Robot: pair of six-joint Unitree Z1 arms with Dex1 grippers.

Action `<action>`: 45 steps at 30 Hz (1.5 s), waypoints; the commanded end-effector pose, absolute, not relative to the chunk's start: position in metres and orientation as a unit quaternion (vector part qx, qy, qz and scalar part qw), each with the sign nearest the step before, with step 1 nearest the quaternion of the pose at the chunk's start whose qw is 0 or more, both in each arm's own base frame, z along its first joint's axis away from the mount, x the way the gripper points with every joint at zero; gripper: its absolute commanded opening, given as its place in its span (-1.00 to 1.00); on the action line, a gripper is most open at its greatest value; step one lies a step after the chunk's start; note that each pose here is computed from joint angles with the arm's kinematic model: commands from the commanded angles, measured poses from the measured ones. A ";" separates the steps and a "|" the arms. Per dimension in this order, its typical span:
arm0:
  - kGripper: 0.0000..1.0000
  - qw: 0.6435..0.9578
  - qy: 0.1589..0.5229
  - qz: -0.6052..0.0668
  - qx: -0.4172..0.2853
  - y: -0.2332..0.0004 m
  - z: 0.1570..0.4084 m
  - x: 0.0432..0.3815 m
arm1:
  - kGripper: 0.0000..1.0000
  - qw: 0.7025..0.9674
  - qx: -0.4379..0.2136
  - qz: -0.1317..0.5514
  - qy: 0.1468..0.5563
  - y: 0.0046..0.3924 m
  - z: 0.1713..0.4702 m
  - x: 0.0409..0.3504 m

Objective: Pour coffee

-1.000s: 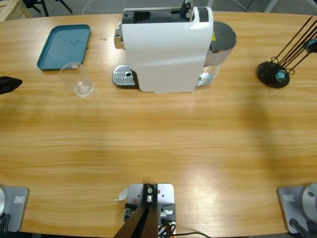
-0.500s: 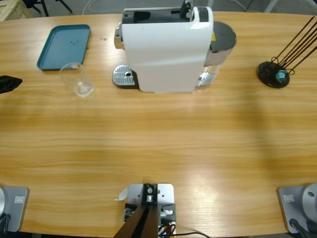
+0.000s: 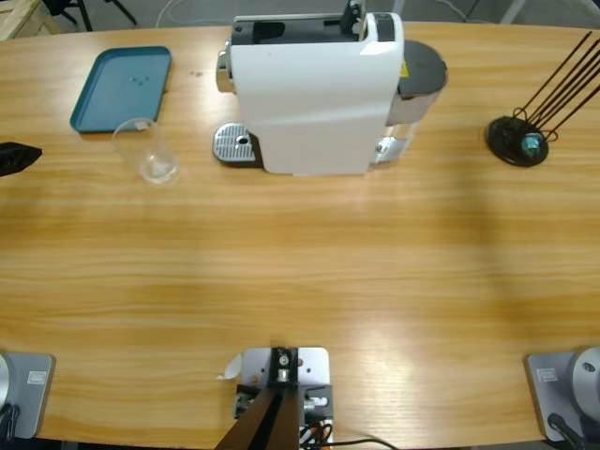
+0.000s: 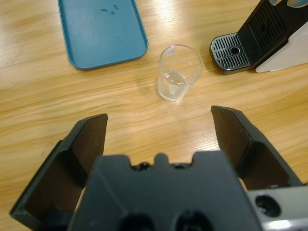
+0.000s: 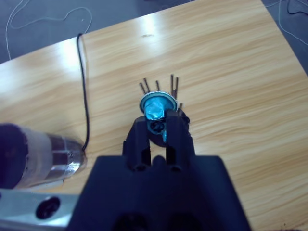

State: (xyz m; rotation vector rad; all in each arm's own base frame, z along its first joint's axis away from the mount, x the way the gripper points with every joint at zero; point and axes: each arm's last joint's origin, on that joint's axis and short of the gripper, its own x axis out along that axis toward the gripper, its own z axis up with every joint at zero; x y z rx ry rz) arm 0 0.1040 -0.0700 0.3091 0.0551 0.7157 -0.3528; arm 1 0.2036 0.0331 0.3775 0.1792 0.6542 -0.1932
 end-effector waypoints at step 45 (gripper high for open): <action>0.84 0.916 0.357 -0.178 0.036 -0.067 0.295 0.100 | -1.00 0.690 -0.249 0.655 0.183 0.290 0.404 0.236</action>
